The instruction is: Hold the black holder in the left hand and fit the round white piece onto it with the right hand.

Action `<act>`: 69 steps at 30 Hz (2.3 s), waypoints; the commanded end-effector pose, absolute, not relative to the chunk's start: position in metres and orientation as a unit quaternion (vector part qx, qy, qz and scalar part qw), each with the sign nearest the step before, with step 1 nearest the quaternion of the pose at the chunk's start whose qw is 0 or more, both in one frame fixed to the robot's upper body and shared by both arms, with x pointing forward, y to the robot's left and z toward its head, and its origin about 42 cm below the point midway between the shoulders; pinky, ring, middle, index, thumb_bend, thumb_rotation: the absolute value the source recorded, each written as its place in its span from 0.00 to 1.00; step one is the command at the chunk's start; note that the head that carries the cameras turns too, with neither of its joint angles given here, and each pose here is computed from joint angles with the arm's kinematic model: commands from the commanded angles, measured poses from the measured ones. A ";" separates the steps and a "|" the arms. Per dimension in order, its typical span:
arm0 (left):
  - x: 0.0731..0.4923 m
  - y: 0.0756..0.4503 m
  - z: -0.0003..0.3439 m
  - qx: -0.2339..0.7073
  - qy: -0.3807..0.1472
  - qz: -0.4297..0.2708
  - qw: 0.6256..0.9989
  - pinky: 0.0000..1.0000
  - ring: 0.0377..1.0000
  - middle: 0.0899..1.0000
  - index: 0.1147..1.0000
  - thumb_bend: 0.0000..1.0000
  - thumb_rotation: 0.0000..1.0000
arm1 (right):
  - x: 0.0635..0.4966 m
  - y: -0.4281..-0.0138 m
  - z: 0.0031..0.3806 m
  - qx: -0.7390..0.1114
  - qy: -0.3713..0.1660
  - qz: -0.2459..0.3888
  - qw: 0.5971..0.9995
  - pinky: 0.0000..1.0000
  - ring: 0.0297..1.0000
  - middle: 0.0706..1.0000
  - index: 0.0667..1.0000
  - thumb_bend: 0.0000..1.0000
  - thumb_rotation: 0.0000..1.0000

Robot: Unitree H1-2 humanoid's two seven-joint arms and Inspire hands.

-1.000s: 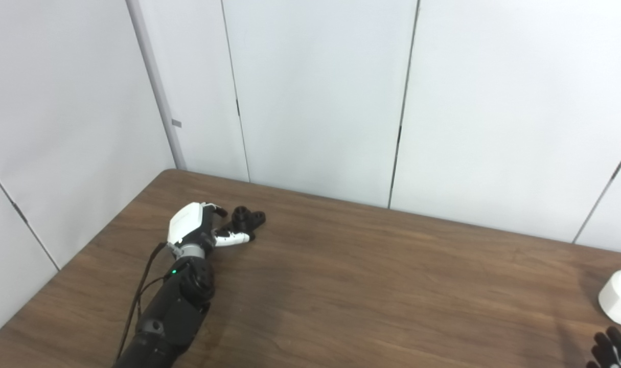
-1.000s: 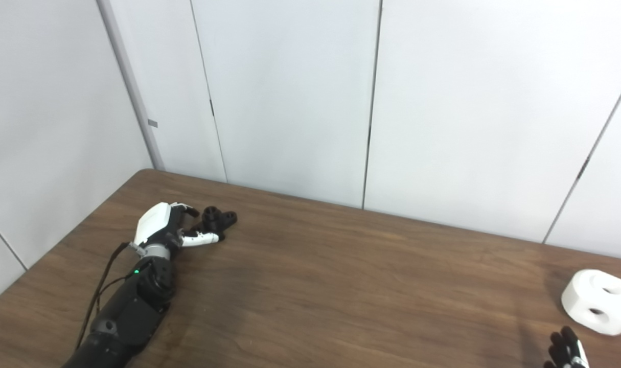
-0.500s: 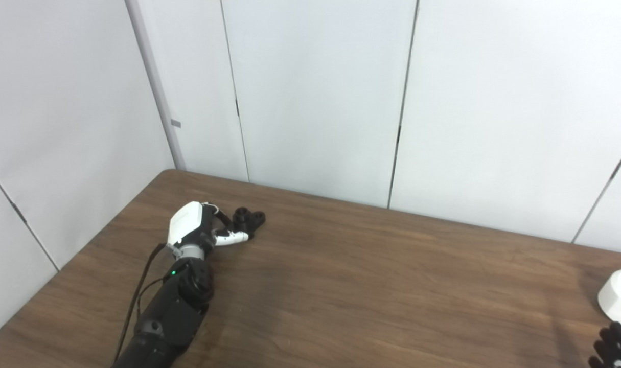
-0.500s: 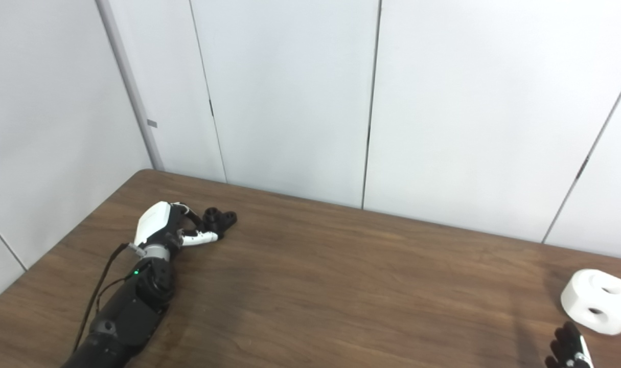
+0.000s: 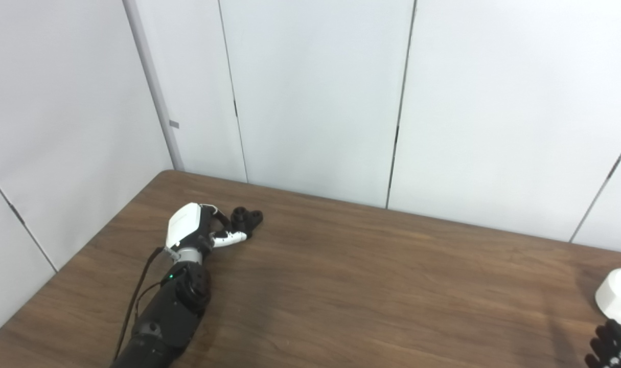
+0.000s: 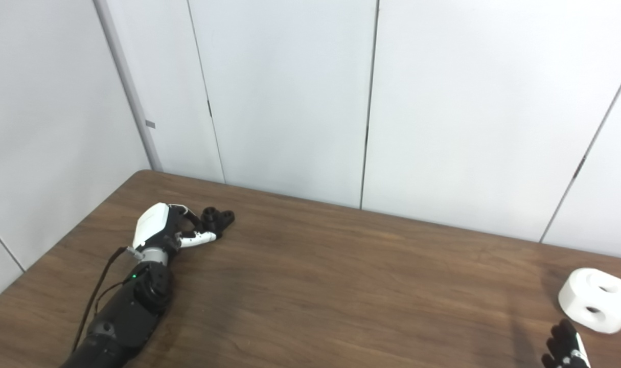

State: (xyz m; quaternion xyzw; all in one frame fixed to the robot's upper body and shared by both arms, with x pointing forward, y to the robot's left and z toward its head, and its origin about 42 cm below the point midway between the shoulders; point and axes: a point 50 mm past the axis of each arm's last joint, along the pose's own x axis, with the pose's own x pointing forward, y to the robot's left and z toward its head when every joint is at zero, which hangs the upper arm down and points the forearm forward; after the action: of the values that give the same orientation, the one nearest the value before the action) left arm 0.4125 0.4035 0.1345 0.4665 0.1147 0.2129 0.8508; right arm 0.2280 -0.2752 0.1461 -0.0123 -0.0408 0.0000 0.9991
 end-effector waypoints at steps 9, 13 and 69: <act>0.409 0.406 0.138 0.469 0.114 0.195 0.854 0.98 0.91 0.78 0.42 0.52 0.05 | 0.232 -0.267 0.160 -0.009 -0.067 -0.001 0.998 1.00 1.00 0.99 1.00 0.51 1.00; 0.403 0.401 0.143 0.473 0.102 0.181 0.856 0.97 0.92 0.79 0.42 0.52 0.05 | 0.233 -0.264 0.161 -0.012 -0.066 -0.004 0.998 1.00 1.00 0.98 1.00 0.51 1.00; 0.271 0.194 0.144 0.582 -0.129 -0.174 0.784 0.94 0.86 0.76 0.42 0.52 0.05 | 0.253 -0.218 0.170 -0.014 -0.106 -0.033 0.994 1.00 0.93 0.91 1.00 0.59 0.96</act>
State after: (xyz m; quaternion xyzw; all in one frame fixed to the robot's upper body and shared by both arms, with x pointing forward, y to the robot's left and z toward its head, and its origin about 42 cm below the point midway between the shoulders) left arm 0.2811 0.2040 0.1469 0.5801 -0.1120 -0.1490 0.7930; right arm 0.2481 -0.2220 0.1526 -0.0149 -0.0706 -0.0327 0.9969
